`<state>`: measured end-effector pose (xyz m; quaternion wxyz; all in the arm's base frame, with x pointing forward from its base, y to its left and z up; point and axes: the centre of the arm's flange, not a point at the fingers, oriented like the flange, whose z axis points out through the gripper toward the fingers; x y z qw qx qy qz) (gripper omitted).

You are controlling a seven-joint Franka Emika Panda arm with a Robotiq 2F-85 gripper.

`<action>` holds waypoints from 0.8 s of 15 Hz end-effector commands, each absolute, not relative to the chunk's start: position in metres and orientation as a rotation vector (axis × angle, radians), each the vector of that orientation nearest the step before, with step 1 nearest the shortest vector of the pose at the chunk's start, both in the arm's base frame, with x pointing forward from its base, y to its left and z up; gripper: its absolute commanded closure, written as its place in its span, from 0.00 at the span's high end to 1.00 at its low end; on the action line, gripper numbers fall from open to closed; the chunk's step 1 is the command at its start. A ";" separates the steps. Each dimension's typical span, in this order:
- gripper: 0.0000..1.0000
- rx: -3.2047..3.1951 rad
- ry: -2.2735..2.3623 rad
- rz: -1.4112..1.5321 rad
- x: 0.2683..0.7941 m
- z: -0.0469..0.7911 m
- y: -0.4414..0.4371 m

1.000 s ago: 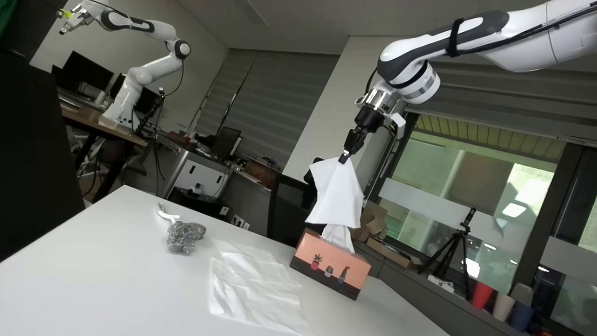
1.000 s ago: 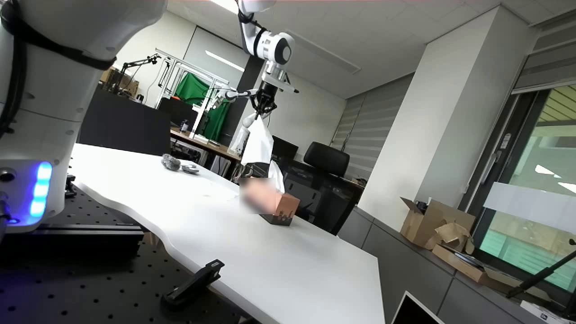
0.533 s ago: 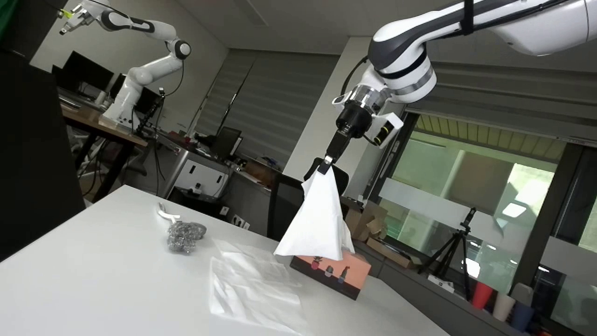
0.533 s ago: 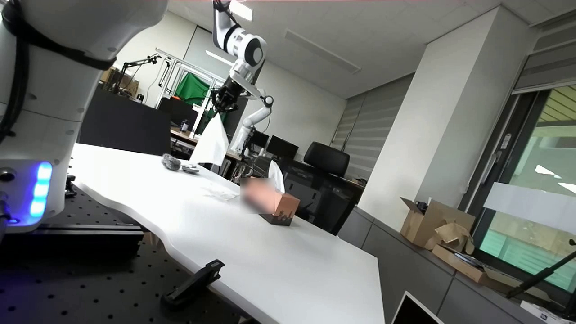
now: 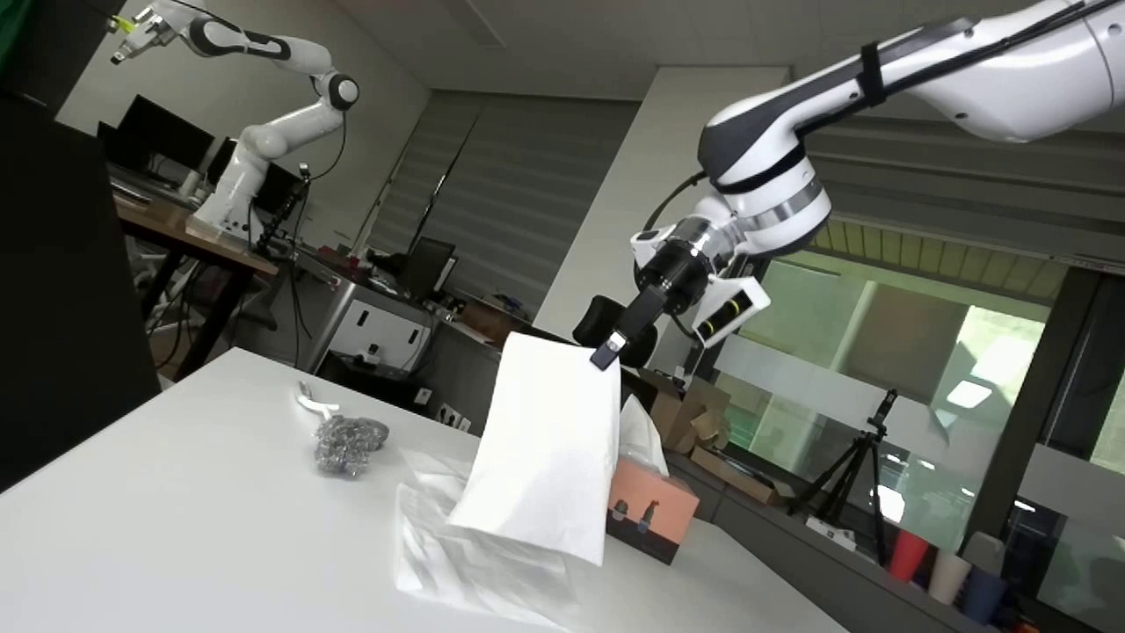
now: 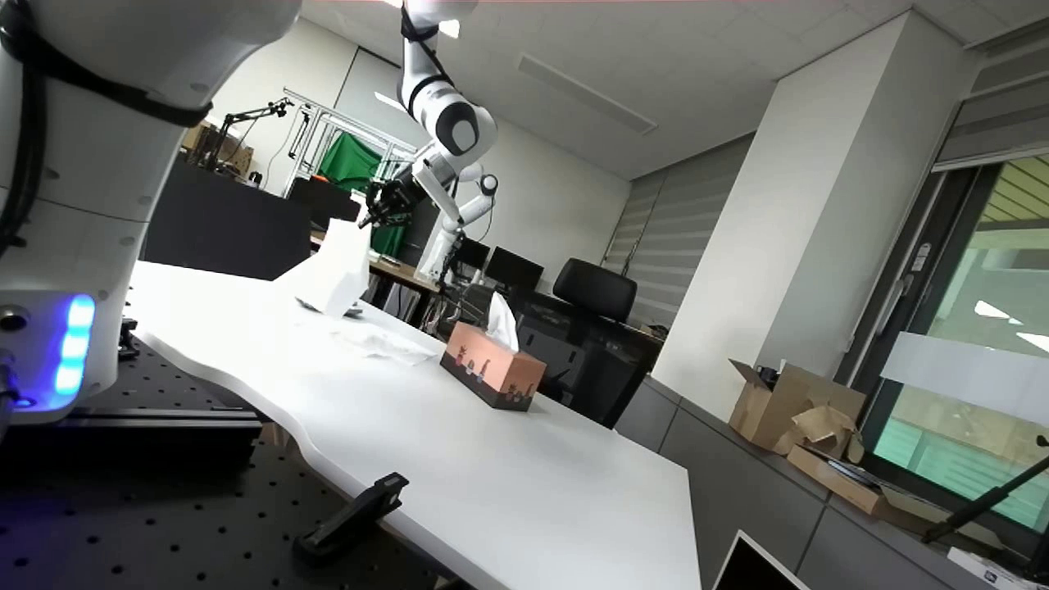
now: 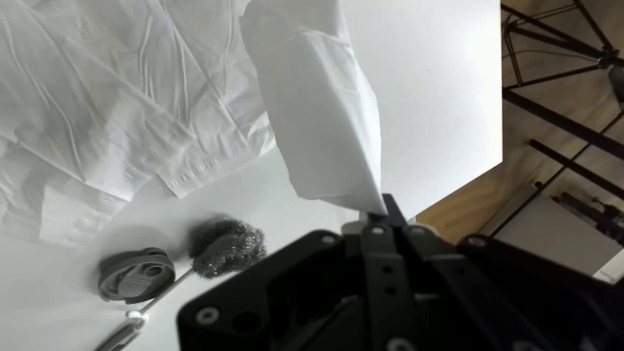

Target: Remove two tissues from the box and put them on the table

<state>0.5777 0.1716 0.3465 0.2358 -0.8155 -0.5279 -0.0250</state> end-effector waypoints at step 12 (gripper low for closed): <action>0.40 -2.795 -1.225 -0.678 0.608 0.239 0.156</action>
